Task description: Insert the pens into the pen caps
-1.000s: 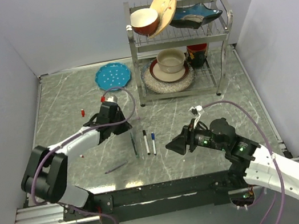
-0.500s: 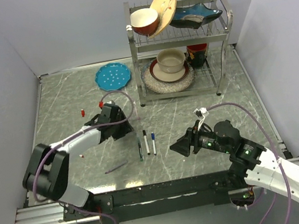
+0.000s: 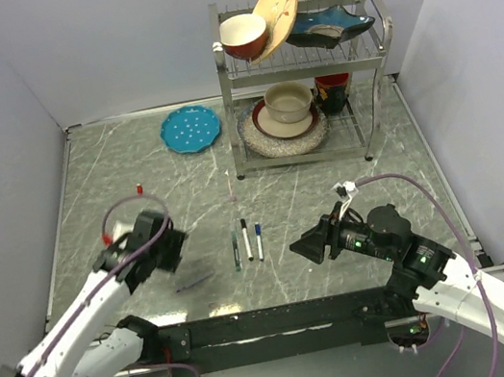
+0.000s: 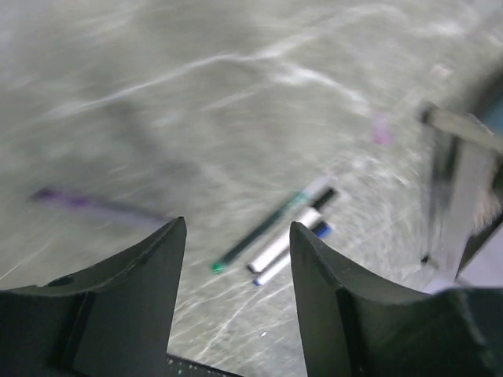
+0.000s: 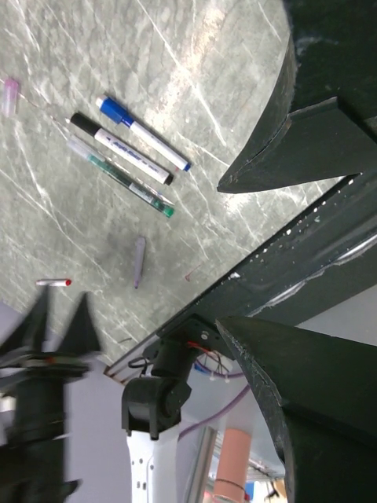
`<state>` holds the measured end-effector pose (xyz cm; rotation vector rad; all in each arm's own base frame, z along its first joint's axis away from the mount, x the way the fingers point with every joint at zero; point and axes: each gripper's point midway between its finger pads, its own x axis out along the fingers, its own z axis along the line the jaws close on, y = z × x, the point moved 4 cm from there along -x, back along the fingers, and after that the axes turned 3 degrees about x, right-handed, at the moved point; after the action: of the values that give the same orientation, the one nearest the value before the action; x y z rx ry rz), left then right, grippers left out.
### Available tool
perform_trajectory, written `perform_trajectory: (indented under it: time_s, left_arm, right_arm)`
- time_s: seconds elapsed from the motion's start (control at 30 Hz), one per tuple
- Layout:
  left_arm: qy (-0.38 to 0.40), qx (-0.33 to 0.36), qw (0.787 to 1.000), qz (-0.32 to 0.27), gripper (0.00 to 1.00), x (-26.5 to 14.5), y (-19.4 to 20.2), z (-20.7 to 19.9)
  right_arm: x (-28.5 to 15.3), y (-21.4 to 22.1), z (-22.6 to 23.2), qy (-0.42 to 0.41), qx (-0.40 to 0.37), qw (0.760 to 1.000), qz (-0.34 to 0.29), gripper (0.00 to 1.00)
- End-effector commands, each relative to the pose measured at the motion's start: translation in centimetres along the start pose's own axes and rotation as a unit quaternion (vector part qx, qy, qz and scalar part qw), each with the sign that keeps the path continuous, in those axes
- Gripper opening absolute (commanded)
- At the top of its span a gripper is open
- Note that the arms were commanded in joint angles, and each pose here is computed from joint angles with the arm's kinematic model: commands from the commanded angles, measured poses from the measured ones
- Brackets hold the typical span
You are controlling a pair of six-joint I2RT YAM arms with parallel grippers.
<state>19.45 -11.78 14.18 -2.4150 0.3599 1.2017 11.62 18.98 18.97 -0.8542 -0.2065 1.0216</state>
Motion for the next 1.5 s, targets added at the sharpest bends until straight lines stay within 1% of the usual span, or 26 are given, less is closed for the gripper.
perform_trajectory:
  time_s: [0.0, 0.17, 0.27, 0.33, 0.43, 0.53, 0.67, 0.8, 0.9, 1.1, 1.17, 1.3, 1.4, 1.47]
  left_arm:
    - [-0.072, -0.146, 0.987, 0.013, 0.6, -0.6, 0.6, 4.9]
    - [-0.089, -0.201, 0.976, 0.007, 0.61, -0.8, 0.5, 6.8]
    - [-0.089, -0.213, 0.973, -0.001, 0.61, -0.7, 0.3, 6.7]
    - [-0.106, -0.22, 0.97, 0.001, 0.61, -0.4, 0.5, 6.7]
    - [-0.121, -0.217, 0.969, 0.01, 0.62, 0.1, 1.0, 6.4]
    - [-0.14, -0.221, 0.965, 0.006, 0.62, 0.9, 1.3, 6.8]
    - [-0.122, -0.229, 0.966, 0.007, 0.62, 1.1, 1.4, 6.1]
    - [-0.131, -0.234, 0.963, -0.004, 0.63, 0.7, 1.4, 6.4]
    - [-0.112, -0.235, 0.965, 0.002, 0.63, 0.9, 1.6, 6.0]
    - [-0.144, -0.228, 0.963, 0.012, 0.62, 1.6, 2.9, 6.5]
    - [-0.158, -0.229, 0.96, 0.005, 0.62, 1.8, 3.0, 6.8]
    - [-0.154, -0.236, 0.959, -0.004, 0.62, 2.3, 2.9, 6.5]
    - [-0.162, -0.251, 0.954, -0.031, 0.61, 2.7, 2.4, 6.8]
    - [-0.154, -0.255, 0.953, -0.048, 0.61, 2.8, 1.8, 6.8]
  right_arm:
    - [0.0, -1.7, 2.2, -0.035, -0.002, 0.999, -0.009, 0.71]
    - [0.2, -2.2, 1.9, -0.014, -0.014, 1.0, -0.013, 0.71]
    - [0.2, -2.0, 1.6, -0.011, -0.013, 1.0, -0.016, 0.71]
    - [0.2, -1.9, 1.2, -0.003, -0.009, 1.0, -0.022, 0.7]
    - [0.2, -1.9, 1.1, 0.001, -0.003, 1.0, -0.022, 0.71]
    - [0.3, -1.9, 1.2, -0.007, -0.002, 1.0, -0.021, 0.7]
    - [0.4, -1.7, 1.4, -0.012, -0.005, 1.0, -0.015, 0.7]
    - [0.4, -1.8, 1.3, -0.01, -0.012, 1.0, -0.015, 0.7]
    - [0.6, -1.7, 1.2, -0.007, -0.014, 1.0, -0.009, 0.7]
    - [1.0, -1.4, 1.0, -0.006, -0.006, 1.0, -0.003, 0.7]
    - [0.9, -1.4, 0.9, -0.005, -0.005, 1.0, -0.006, 0.7]
    - [0.8, -1.4, 0.9, -0.005, -0.006, 1.0, -0.007, 0.7]
    - [0.6, -1.6, 1.1, -0.006, -0.009, 1.0, -0.011, 0.7]
    - [0.4, -1.8, 1.2, -0.007, -0.011, 1.0, -0.015, 0.7]
